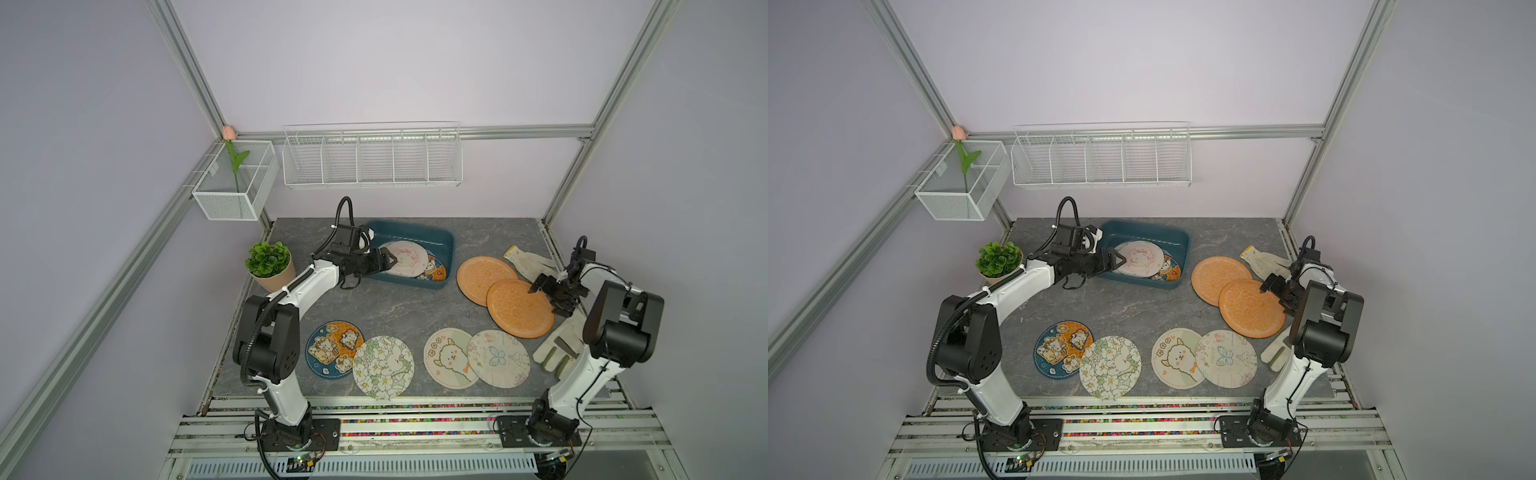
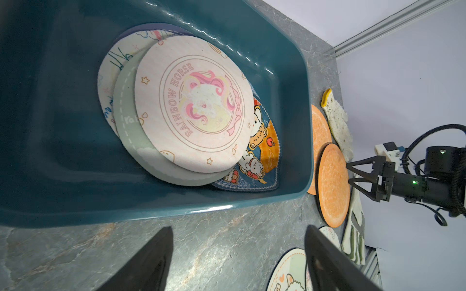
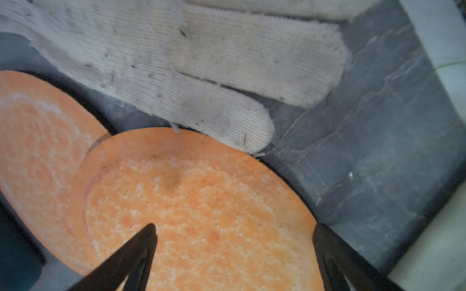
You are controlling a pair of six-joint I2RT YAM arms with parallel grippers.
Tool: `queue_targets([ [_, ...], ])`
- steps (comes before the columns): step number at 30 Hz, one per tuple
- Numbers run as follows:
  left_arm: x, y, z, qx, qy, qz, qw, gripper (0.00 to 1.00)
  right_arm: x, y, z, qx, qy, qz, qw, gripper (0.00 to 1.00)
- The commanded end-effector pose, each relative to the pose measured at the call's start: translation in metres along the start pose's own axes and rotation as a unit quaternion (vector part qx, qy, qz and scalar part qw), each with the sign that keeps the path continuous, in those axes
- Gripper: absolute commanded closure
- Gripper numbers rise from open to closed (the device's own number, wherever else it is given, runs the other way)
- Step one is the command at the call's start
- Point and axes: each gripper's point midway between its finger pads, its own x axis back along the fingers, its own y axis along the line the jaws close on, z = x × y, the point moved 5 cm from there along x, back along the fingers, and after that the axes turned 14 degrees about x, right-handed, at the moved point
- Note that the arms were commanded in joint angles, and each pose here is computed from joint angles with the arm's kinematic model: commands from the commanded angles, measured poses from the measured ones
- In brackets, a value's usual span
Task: Put the coasters into the storage box
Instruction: Move the coaster to the coaster.
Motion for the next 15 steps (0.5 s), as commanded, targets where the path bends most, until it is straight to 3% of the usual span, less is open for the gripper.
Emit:
queue_targets([
  [1, 0.008, -0.01, 0.002, 0.001, -0.001, 0.025, 1.0, 0.18, -0.011, 0.003, -0.001, 0.02, 0.013, -0.027, 0.999, 0.03],
  [15, 0.01, -0.01, 0.007, 0.001, 0.008, 0.032, 0.999, 0.17, -0.009, -0.012, -0.003, 0.05, 0.016, 0.019, 0.998, 0.03],
])
